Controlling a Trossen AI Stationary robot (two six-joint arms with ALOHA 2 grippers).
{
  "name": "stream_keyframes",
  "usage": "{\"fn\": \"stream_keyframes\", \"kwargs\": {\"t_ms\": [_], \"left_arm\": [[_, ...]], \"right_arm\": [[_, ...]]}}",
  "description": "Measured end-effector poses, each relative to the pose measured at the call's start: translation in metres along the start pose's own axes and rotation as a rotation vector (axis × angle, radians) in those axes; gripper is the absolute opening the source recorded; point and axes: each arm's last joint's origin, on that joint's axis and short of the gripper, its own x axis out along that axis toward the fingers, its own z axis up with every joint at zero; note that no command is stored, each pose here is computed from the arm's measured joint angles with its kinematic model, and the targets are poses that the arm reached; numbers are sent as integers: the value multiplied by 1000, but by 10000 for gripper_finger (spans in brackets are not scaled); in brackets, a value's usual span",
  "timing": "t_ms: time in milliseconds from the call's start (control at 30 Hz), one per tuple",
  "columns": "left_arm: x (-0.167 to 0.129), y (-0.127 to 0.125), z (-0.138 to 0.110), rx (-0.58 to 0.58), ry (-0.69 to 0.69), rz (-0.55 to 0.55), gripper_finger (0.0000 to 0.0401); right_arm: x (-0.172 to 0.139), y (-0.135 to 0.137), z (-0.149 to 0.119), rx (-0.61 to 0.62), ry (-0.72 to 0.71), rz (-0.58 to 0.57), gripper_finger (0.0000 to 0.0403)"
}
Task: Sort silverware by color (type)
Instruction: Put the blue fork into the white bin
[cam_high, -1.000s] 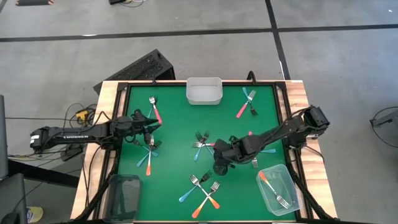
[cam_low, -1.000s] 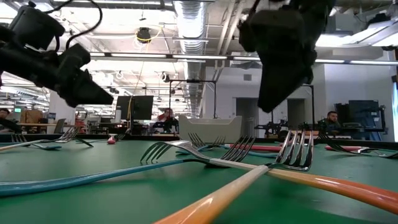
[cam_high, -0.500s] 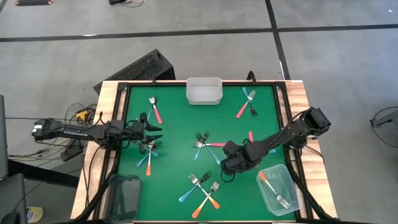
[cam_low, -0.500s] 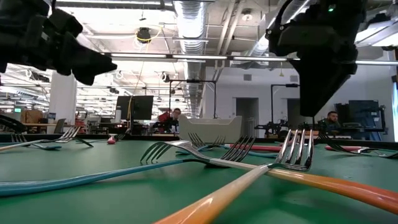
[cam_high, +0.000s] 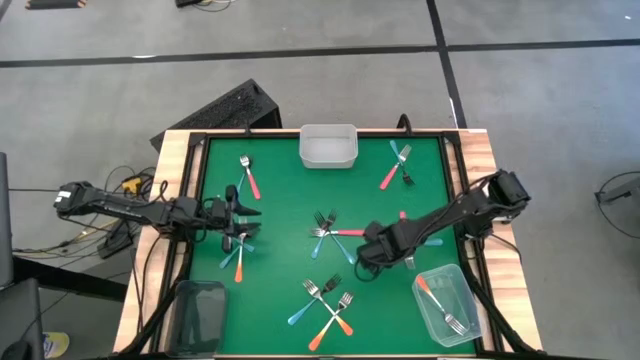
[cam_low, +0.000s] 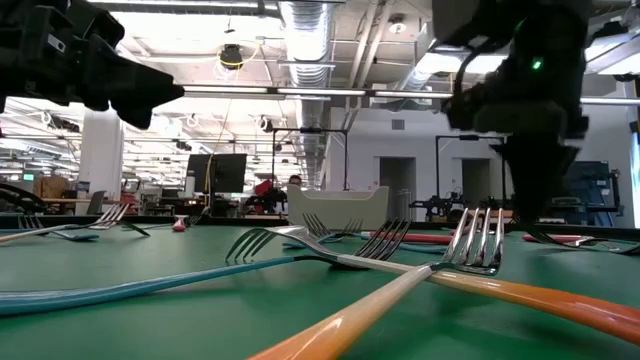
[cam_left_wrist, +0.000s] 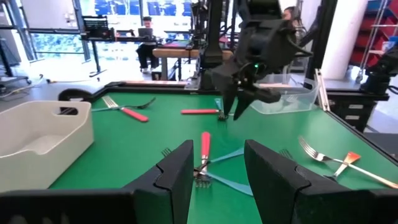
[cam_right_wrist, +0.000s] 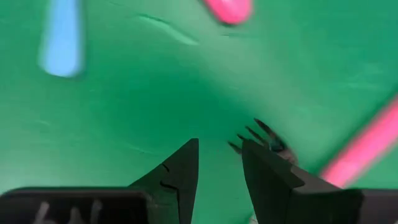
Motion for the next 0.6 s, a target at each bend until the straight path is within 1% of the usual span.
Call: {"fn": "stream_keyframes", "kwargs": {"t_ms": [200,267,433,600], "left_arm": [[7,-8,-5,12,29,-46,130],[9,-10,-9,16,62,-41,130],[13,-9,-24,0,190,52,130],[16,-8,-33,-2,262,94,130]], "right_arm": [[-2,22,9,-10,-48,261,147],[-4,28,8,-10,-49,320,147],[-4,37,-2,27,-50,343,150],[-6,39,-7,15,-48,348,177]]}}
